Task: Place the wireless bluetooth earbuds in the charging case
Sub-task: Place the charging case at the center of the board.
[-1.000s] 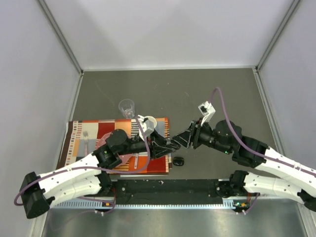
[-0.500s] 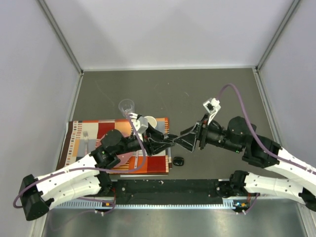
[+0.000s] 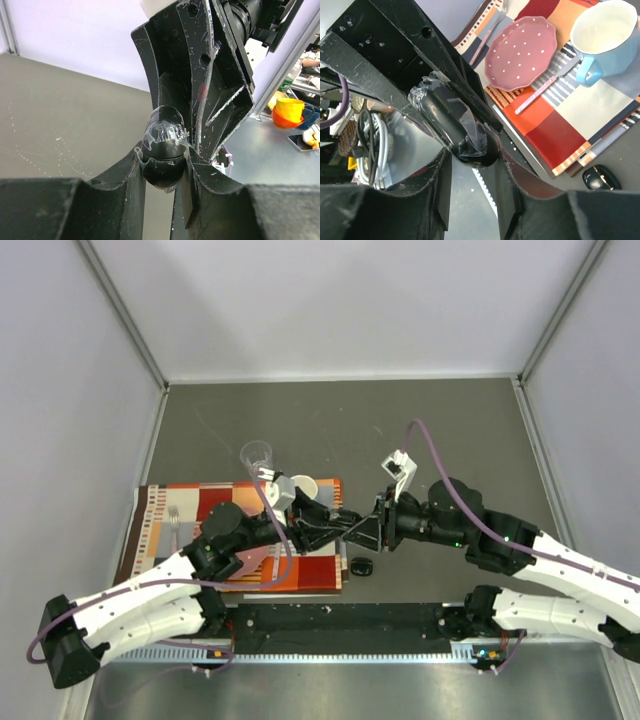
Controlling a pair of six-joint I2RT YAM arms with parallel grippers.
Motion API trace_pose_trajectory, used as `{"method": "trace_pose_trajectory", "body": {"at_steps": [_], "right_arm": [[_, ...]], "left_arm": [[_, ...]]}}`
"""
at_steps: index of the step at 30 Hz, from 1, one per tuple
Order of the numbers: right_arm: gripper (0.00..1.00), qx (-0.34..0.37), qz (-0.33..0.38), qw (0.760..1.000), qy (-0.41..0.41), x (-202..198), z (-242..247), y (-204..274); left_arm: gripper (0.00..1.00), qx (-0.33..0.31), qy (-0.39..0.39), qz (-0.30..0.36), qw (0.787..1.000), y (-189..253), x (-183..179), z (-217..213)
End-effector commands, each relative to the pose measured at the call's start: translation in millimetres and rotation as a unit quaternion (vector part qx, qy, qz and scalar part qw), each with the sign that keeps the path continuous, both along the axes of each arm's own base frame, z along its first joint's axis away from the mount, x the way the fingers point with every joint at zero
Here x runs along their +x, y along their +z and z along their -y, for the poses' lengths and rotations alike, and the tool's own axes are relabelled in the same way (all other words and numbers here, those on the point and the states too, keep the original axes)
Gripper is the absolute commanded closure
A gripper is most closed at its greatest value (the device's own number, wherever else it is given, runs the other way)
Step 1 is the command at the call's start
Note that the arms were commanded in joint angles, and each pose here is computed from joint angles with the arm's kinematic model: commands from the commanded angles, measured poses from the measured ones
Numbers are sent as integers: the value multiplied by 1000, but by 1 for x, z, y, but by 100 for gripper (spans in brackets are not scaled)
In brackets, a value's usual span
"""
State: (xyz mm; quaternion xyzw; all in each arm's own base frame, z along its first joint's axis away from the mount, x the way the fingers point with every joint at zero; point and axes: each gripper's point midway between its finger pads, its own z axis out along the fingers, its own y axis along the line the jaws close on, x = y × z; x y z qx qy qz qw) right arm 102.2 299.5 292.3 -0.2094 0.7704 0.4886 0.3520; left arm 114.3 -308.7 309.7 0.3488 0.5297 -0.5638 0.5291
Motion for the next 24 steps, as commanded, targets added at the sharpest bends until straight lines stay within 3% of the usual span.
{"method": "trace_pose_trajectory", "body": {"at_steps": [1, 3, 4, 7, 13, 17, 19, 20, 24], "right_arm": [[69, 12, 7, 1000, 10, -2, -6, 3], [57, 18, 11, 1000, 20, -5, -6, 6], [44, 17, 12, 1000, 21, -6, -4, 4], [30, 21, 15, 1000, -1, -2, 5, 2], [26, 39, -19, 982, -182, 30, 60, -23], [26, 70, -40, 967, -242, 33, 91, -34], [26, 74, -44, 959, -270, 34, 108, -39], [26, 74, -42, 957, -277, 35, 113, -39], [26, 63, -29, 951, -300, 37, 130, -33]], "left_arm": [[100, -64, -21, 54, 996, 43, -13, -5], [100, -63, -16, 53, 996, 42, -11, -5], [100, -59, -13, 51, 997, 40, -10, -5], [100, -50, 12, 43, 998, 35, -1, -6], [100, 8, 119, 31, 992, 24, 42, -8], [100, 36, 171, 23, 984, 33, 74, 0], [100, 70, 183, -30, 980, 15, 95, 10], [100, 58, 177, -51, 981, 34, 104, 12], [100, 82, 125, -133, 980, 19, 130, 44]]}}
